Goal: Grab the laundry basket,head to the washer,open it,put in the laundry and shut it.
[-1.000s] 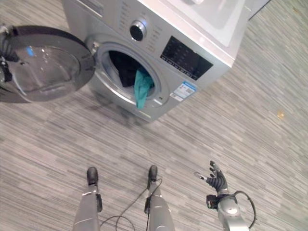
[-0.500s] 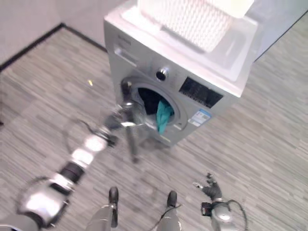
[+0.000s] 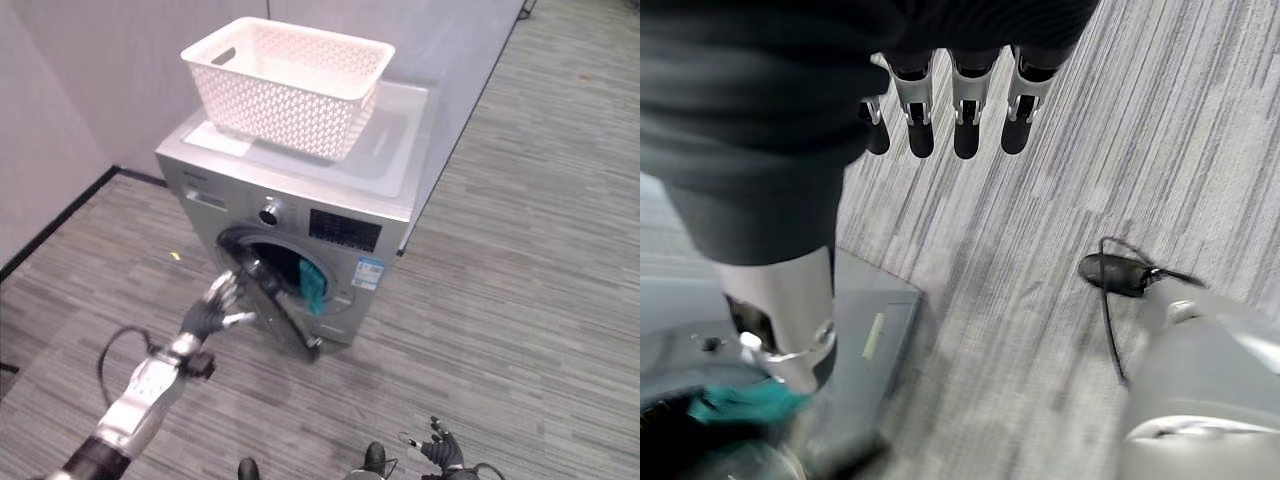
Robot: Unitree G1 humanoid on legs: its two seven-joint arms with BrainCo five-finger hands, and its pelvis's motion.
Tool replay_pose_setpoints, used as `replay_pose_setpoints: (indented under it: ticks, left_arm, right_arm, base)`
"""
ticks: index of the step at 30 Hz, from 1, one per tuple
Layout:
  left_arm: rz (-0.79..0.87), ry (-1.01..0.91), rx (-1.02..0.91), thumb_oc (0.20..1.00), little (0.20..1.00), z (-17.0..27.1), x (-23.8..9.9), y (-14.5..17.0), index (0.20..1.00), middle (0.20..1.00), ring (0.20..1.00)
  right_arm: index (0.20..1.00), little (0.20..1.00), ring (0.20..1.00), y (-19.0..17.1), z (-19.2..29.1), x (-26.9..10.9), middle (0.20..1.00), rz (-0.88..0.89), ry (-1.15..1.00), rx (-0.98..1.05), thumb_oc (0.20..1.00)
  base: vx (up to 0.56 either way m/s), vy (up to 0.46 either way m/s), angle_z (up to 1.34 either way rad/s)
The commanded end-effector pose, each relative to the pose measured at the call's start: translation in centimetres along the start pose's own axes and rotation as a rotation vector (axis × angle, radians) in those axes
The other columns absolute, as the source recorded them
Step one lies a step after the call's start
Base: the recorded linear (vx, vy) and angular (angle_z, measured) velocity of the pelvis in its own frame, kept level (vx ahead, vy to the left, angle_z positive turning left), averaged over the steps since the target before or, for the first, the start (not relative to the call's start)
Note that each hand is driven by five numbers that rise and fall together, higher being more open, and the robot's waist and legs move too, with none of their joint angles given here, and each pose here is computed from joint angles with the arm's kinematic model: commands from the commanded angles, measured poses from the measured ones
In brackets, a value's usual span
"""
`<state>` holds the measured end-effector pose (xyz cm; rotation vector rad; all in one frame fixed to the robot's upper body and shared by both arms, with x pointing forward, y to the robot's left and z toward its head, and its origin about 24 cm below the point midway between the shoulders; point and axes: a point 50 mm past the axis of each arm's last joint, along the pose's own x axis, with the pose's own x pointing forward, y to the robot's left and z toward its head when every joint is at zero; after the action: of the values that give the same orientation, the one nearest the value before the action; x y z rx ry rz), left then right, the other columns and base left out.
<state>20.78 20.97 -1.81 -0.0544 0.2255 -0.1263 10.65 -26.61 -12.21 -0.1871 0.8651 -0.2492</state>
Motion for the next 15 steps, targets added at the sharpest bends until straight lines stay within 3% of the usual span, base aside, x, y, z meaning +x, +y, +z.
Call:
replay_pose_setpoints:
  ticks: [1,4,8,12,15]
  left_arm:
    - [0.015,-0.069,0.103,1.000,1.000,1.1,-0.6,2.2,1.000,1.000,1.000]
    - [0.160,0.050,-0.022,1.000,1.000,-2.1,-3.4,4.7,1.000,1.000,1.000]
    - [0.282,0.151,0.012,1.000,1.000,-4.6,-5.7,6.8,1.000,1.000,1.000]
    - [0.357,0.233,-0.008,1.000,1.000,-6.5,-6.8,7.6,1.000,1.000,1.000]
    - [0.435,0.407,-0.003,1.000,1.000,-9.9,-8.8,7.7,1.000,1.000,1.000]
  right_arm:
    - [1.000,1.000,1.000,-1.0,0.3,0.1,1.000,-0.011,-0.025,0.040,1.000]
    - [1.000,1.000,1.000,-1.3,-0.4,-0.1,1.000,-0.016,-0.011,0.080,1.000]
    - [1.000,1.000,1.000,-1.5,-1.2,-0.2,1.000,-0.021,0.022,0.101,1.000]
    - [1.000,1.000,1.000,-1.4,-1.4,-0.3,1.000,-0.022,0.024,0.127,1.000]
    - [1.000,1.000,1.000,-1.1,-1.9,-0.4,1.000,-0.016,0.044,0.153,1.000]
  base:
    - [0.07,-0.074,0.34]
    - [0.03,-0.085,0.28]
    - [0.00,-0.060,0.18]
    - [-0.01,-0.048,0.11]
    - [-0.01,-0.030,0.02]
